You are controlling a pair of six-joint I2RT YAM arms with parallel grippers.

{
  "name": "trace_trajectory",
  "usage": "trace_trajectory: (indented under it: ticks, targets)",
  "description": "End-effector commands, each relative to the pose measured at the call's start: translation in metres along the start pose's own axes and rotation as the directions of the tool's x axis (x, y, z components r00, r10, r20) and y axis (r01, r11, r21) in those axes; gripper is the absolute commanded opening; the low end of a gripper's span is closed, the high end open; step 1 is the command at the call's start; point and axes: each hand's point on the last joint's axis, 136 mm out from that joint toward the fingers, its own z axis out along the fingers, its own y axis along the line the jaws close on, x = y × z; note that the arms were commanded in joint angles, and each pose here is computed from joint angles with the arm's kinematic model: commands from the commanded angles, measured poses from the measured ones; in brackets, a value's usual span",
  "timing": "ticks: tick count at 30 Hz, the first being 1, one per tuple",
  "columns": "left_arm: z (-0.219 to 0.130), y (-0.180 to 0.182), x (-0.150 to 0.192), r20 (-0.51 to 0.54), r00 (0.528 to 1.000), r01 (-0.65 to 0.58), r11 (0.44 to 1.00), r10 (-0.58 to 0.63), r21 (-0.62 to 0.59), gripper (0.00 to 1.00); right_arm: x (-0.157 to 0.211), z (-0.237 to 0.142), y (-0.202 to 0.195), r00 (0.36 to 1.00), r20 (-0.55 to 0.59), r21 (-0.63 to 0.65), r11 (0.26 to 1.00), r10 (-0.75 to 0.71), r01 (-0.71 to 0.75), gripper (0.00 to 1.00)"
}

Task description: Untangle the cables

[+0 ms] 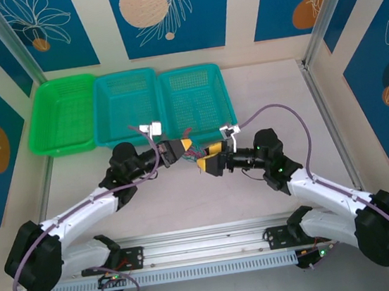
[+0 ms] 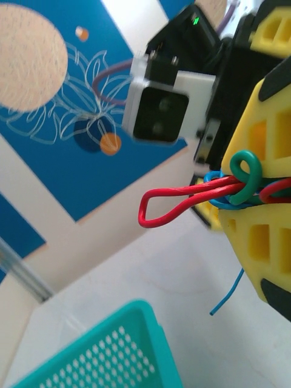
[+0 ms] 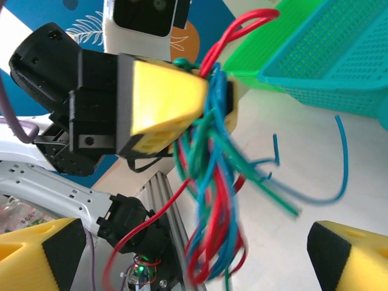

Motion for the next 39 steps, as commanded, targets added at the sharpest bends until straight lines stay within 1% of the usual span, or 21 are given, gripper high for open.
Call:
trace_trajectory:
  ticks: [1, 5, 8, 9, 10, 11, 12, 13, 15, 17, 19, 20, 23, 25, 28, 33, 34, 35, 37, 38, 39]
  targets:
    - [0.006, -0.045, -0.007, -0.008, 0.998, -0.068, 0.987, 0.069, 0.143, 0.00, -0.022, 0.005, 0.026, 0.997, 0.014, -0.104, 0.992, -0.075, 0.076, 0.89]
    - [0.009, -0.053, -0.006, -0.009, 0.997, -0.078, 0.983, 0.080, 0.165, 0.00, -0.027, 0.007, 0.031, 0.994, 0.022, -0.124, 0.986, -0.105, 0.107, 0.43]
    - [0.008, -0.056, -0.008, -0.005, 0.995, -0.097, 0.982, 0.099, 0.163, 0.00, -0.028, 0.004, 0.032, 0.990, 0.027, -0.116, 0.983, -0.138, 0.140, 0.04]
    - [0.007, -0.055, -0.008, -0.010, 0.994, -0.108, 0.983, 0.111, 0.150, 0.00, -0.027, 0.003, 0.028, 0.988, 0.025, -0.090, 0.984, -0.152, 0.154, 0.00]
    - [0.005, -0.053, -0.007, -0.020, 0.991, -0.131, 0.984, 0.134, 0.121, 0.10, -0.027, 0.002, 0.023, 0.986, 0.021, -0.055, 0.984, -0.168, 0.169, 0.00]
    - [0.002, -0.051, -0.007, -0.033, 0.987, -0.156, 0.984, 0.160, 0.085, 0.26, -0.025, 0.001, 0.019, 0.982, 0.010, -0.026, 0.982, -0.189, 0.189, 0.00]
    - [-0.003, -0.045, -0.006, -0.056, 0.979, -0.196, 0.981, 0.196, 0.018, 0.45, -0.023, 0.000, 0.013, 0.975, -0.007, 0.013, 0.975, -0.221, 0.221, 0.00]
    - [-0.012, -0.036, -0.007, -0.076, 0.969, -0.240, 0.968, 0.234, -0.078, 0.61, -0.019, 0.000, 0.005, 0.964, -0.031, 0.065, 0.962, -0.264, 0.265, 0.00]
    - [-0.035, -0.021, -0.020, -0.076, 0.953, -0.303, 0.915, 0.294, -0.267, 0.72, -0.007, 0.002, -0.014, 0.920, -0.117, 0.187, 0.901, -0.375, 0.391, 0.00]
    - [-0.062, -0.003, -0.035, -0.066, 0.946, -0.312, 0.835, 0.317, -0.453, 0.74, 0.007, 0.006, -0.036, 0.829, -0.242, 0.313, 0.768, -0.504, 0.558, 0.00]
    - [-0.077, 0.004, -0.039, -0.089, 0.944, -0.315, 0.784, 0.318, -0.535, 0.72, 0.014, 0.011, -0.052, 0.737, -0.343, 0.385, 0.629, -0.582, 0.676, 0.00]
    - [-0.077, 0.003, -0.038, -0.100, 0.945, -0.315, 0.783, 0.312, -0.537, 0.71, 0.016, 0.014, -0.056, 0.715, -0.372, 0.395, 0.596, -0.593, 0.699, 0.00]
    - [-0.064, 0.004, -0.026, -0.131, 0.956, -0.292, 0.827, 0.262, -0.480, 0.71, 0.018, 0.024, -0.058, 0.665, -0.419, 0.396, 0.535, -0.618, 0.746, 0.00]
    - [-0.052, 0.012, -0.015, -0.160, 0.964, -0.263, 0.846, 0.212, -0.463, 0.71, 0.020, 0.032, -0.053, 0.655, -0.413, 0.380, 0.534, -0.633, 0.756, 0.00]
    - [-0.040, 0.030, 0.000, -0.198, 0.971, -0.215, 0.857, 0.136, -0.468, 0.69, 0.024, 0.040, -0.041, 0.662, -0.391, 0.330, 0.574, -0.639, 0.749, 0.00]
    - [-0.008, 0.035, 0.027, -0.260, 0.965, -0.126, 0.929, 0.033, -0.349, 0.65, 0.030, 0.044, -0.025, 0.691, -0.348, 0.267, 0.640, -0.633, 0.721, 0.00]
    - [-0.005, 0.036, 0.028, -0.257, 0.966, -0.108, 0.935, 0.019, -0.339, 0.58, 0.031, 0.044, -0.021, 0.693, -0.329, 0.254, 0.647, -0.641, 0.719, 0.00]
    - [-0.003, 0.039, 0.029, -0.251, 0.968, -0.098, 0.935, 0.011, -0.340, 0.45, 0.030, 0.043, -0.018, 0.697, -0.314, 0.253, 0.651, -0.645, 0.716, 0.00]
    - [-0.003, 0.046, 0.029, -0.237, 0.971, -0.089, 0.925, -0.002, -0.369, 0.03, 0.027, 0.040, -0.020, 0.705, -0.298, 0.269, 0.652, -0.643, 0.709, 0.00]
    - [-0.006, 0.050, 0.027, -0.227, 0.974, -0.091, 0.917, 0.000, -0.389, 0.00, 0.025, 0.038, -0.024, 0.710, -0.301, 0.288, 0.649, -0.636, 0.704, 0.00]
    - [-0.011, 0.054, 0.025, -0.207, 0.978, -0.089, 0.905, 0.001, -0.416, 0.00, 0.022, 0.035, -0.030, 0.718, -0.310, 0.320, 0.643, -0.623, 0.696, 0.00]
